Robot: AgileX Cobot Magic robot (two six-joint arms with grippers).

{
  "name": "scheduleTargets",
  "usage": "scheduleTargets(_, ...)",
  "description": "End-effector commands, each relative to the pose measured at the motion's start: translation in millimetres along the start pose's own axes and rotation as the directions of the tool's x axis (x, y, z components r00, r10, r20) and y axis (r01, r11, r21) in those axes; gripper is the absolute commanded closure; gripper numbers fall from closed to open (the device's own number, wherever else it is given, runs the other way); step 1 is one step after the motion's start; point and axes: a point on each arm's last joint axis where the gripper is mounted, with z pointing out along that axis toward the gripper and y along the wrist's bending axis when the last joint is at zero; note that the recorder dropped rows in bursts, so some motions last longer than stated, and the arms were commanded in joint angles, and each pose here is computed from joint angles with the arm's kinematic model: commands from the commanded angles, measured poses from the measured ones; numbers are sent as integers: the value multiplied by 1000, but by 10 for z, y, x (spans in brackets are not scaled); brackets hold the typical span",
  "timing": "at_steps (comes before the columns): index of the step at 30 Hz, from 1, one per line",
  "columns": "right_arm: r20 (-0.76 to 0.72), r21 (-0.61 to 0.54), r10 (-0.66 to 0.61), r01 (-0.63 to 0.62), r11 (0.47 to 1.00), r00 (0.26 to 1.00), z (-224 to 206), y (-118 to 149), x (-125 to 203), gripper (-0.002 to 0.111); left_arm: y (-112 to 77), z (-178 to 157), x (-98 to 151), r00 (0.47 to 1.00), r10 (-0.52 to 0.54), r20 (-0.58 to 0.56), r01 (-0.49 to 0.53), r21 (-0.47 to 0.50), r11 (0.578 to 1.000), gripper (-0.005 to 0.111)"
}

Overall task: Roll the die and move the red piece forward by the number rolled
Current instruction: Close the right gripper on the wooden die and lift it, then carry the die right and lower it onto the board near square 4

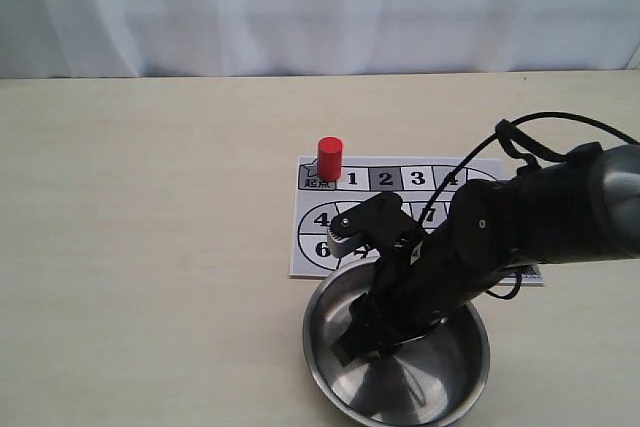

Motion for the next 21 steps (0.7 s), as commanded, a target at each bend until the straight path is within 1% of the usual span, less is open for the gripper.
scheduleTargets(1,3,1,-2,2,1000,1000,4,4,-14,83,0,-4,-27,1000,-1,16,1,1,1000,107)
scheduleTargets(3,-1,-1,-2,2,1000,1000,4,6,-10,93,0,-4,-27,1000,-1,16,1,1,1000,107)
scheduleTargets(4,-16,-7,-2,2,1000,1000,4,11,3,104,0,-4,-27,1000,-1,16,1,1,1000,107)
scheduleTargets(9,-10,-23,-9,9,1000,1000,-140,46,-3,104,0,-4,-27,1000,-1,16,1,1,1000,107)
scheduleTargets(13,113,-18,-31,33,999,993,-517,97,-85,104,0,-4,-28,1000,-1,18,1,1,1000,107)
scheduleTargets(16,210,41,-100,94,995,973,-791,86,-126,104,0,-4,-28,1000,-1,18,1,1,1000,107)
scheduleTargets(18,252,76,-85,68,995,964,-896,15,-142,104,0,-4,-28,1000,-1,18,1,1,1000,107)
scheduleTargets(21,290,145,-3,-40,989,957,-1015,-266,-130,104,0,-4,-28,1000,-1,18,1,1,1000,107)
